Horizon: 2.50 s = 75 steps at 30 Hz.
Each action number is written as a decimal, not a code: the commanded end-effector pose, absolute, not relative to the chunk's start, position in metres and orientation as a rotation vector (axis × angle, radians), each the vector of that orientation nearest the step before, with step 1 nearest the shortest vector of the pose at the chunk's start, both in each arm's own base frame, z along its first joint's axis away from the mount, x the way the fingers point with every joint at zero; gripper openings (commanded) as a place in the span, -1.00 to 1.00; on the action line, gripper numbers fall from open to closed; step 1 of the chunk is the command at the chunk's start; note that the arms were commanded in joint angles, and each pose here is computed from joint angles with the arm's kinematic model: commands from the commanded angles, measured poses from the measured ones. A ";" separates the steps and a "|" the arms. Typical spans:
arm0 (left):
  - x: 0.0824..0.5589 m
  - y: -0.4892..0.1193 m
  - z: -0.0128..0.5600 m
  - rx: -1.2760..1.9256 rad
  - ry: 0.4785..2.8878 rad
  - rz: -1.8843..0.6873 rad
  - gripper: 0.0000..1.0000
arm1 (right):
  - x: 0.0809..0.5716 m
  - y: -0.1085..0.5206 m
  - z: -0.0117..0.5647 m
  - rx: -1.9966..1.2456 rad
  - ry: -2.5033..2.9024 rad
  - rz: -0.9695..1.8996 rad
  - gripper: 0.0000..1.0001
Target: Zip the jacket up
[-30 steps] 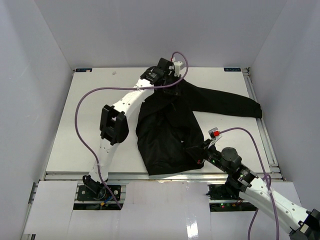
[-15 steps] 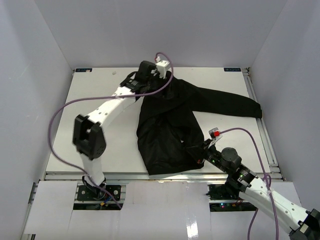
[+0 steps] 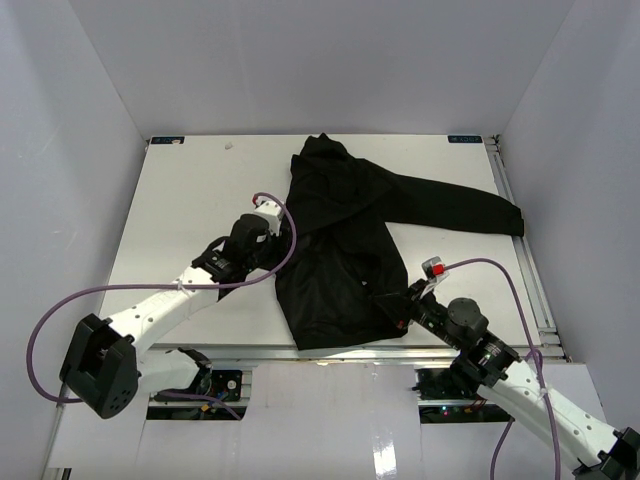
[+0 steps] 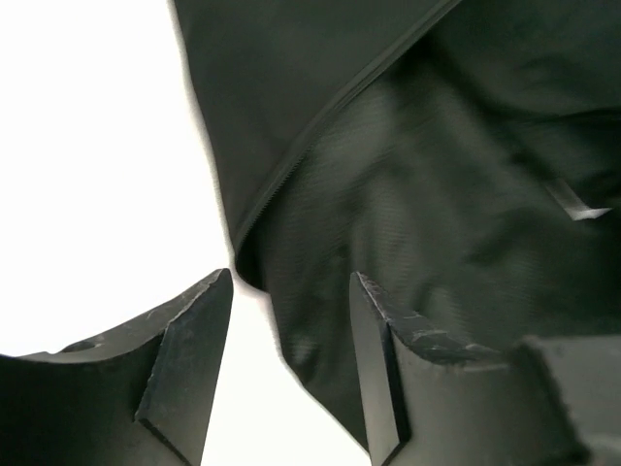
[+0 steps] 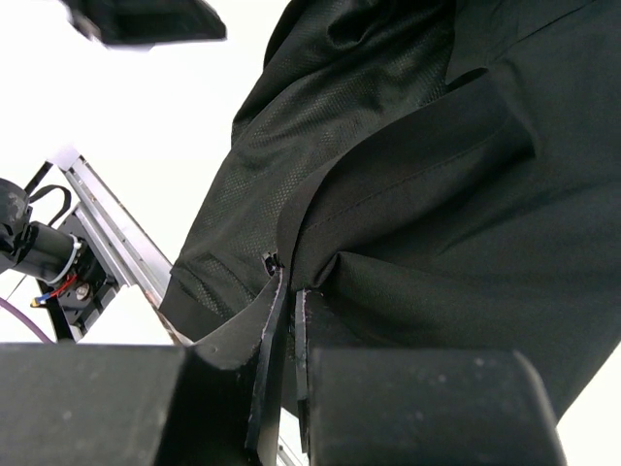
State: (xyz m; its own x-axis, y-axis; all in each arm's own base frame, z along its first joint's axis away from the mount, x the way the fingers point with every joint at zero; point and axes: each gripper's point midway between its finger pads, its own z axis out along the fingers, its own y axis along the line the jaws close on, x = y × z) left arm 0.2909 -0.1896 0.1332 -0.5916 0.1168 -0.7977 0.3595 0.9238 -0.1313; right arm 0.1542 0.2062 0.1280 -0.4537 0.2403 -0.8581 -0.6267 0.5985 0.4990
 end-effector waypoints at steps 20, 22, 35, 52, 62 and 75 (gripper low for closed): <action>0.330 -0.179 0.095 0.312 2.131 -0.161 -0.16 | 0.149 0.198 0.164 -0.317 1.696 1.034 -0.85; 0.333 -0.178 0.097 0.304 2.125 -0.157 0.00 | 0.149 0.198 0.165 -0.318 1.693 1.036 -0.84; 0.337 -0.180 0.061 0.277 2.269 -0.143 -0.67 | 0.148 0.197 0.170 -0.309 1.682 1.045 -0.84; 0.318 -0.175 0.202 0.126 2.340 -0.168 -1.00 | 0.155 0.193 0.163 -0.270 1.715 1.005 -0.84; 0.323 -0.164 0.267 0.157 2.282 -0.027 -1.00 | 0.155 0.192 0.170 -0.263 1.716 0.998 -0.85; 0.330 -0.146 0.292 0.134 2.313 0.158 -1.00 | 0.153 0.187 0.172 -0.263 1.716 0.985 -0.85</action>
